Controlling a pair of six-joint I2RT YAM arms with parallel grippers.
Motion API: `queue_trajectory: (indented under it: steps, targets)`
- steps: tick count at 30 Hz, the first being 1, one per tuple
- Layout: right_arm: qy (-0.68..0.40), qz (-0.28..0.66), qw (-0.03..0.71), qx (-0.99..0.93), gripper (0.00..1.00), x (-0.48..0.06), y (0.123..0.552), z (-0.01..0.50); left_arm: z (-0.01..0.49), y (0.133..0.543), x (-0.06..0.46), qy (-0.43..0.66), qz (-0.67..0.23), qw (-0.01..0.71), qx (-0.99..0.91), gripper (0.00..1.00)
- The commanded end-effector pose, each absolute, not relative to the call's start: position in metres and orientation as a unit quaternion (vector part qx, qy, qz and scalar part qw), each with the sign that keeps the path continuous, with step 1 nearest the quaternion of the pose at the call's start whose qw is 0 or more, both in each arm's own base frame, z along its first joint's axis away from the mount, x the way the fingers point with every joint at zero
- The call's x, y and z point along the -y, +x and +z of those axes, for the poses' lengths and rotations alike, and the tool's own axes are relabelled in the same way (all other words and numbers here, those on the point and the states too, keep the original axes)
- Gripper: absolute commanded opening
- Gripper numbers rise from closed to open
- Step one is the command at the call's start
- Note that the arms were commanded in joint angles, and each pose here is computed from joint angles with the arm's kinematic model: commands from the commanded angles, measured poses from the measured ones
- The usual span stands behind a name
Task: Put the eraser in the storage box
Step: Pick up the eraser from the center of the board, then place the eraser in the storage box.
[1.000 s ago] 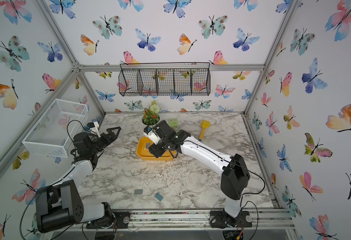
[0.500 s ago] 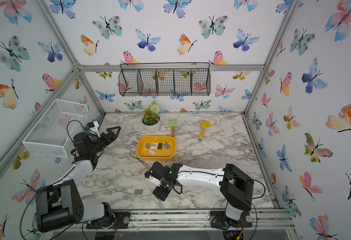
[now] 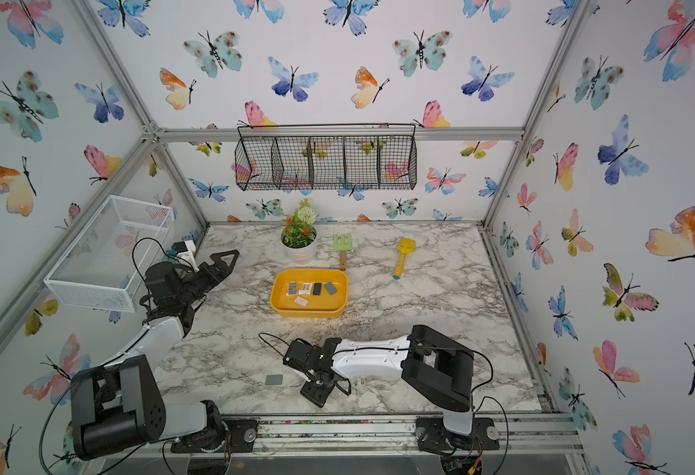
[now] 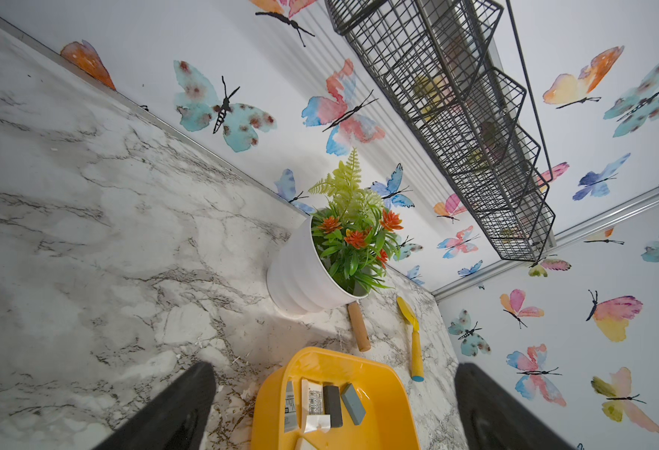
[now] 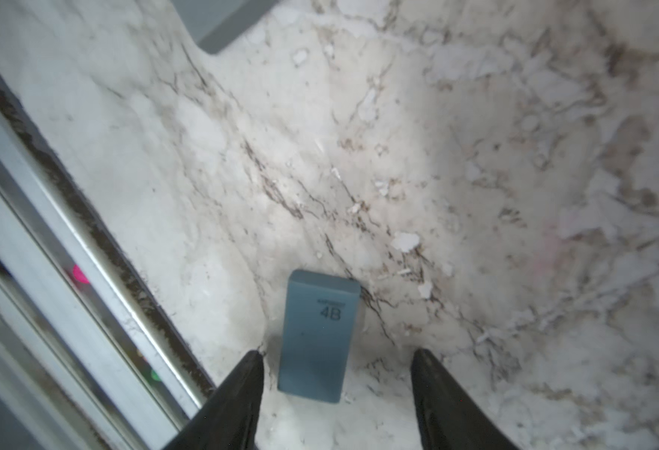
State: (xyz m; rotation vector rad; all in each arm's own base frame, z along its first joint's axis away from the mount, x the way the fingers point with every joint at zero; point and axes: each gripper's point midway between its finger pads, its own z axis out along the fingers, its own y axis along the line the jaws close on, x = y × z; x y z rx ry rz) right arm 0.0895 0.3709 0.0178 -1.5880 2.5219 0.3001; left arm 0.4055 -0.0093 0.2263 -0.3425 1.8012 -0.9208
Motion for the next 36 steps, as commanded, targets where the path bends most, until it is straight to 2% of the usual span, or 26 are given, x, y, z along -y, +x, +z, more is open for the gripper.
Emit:
queue_trajectory:
  steps: [1, 6, 15, 19, 23, 26, 36]
  targets:
    - [-0.529, 0.091, 0.083, -0.84, 0.62, -0.38, 0.09, 0.014, 0.231, 0.403, 0.01, -0.13, -0.387, 0.523, -0.748, 0.98]
    - [-0.537, 0.078, 0.077, -0.837, 0.54, -0.382, 0.085, 0.008, 0.23, 0.403, 0.011, -0.131, -0.388, 0.521, -0.749, 0.98]
    - [-0.533, 0.046, 0.086, -0.84, 0.27, -0.374, 0.091, 0.005, 0.231, 0.403, 0.01, -0.13, -0.385, 0.523, -0.749, 0.98]
    - [-0.532, 0.035, 0.108, -0.839, 0.24, -0.374, 0.1, 0.016, 0.231, 0.402, 0.01, -0.13, -0.386, 0.521, -0.75, 0.98]
    - [-0.528, 0.035, 0.145, -0.836, 0.23, -0.382, 0.118, 0.048, 0.23, 0.403, 0.01, -0.13, -0.385, 0.521, -0.75, 0.98]
    - [-0.515, 0.052, 0.173, -0.838, 0.23, -0.389, 0.14, 0.079, 0.23, 0.403, 0.01, -0.131, -0.385, 0.521, -0.751, 0.98]
    - [-0.444, 0.105, 0.259, -0.851, 0.22, -0.405, 0.27, 0.156, 0.23, 0.404, 0.01, -0.13, -0.387, 0.522, -0.749, 0.98]
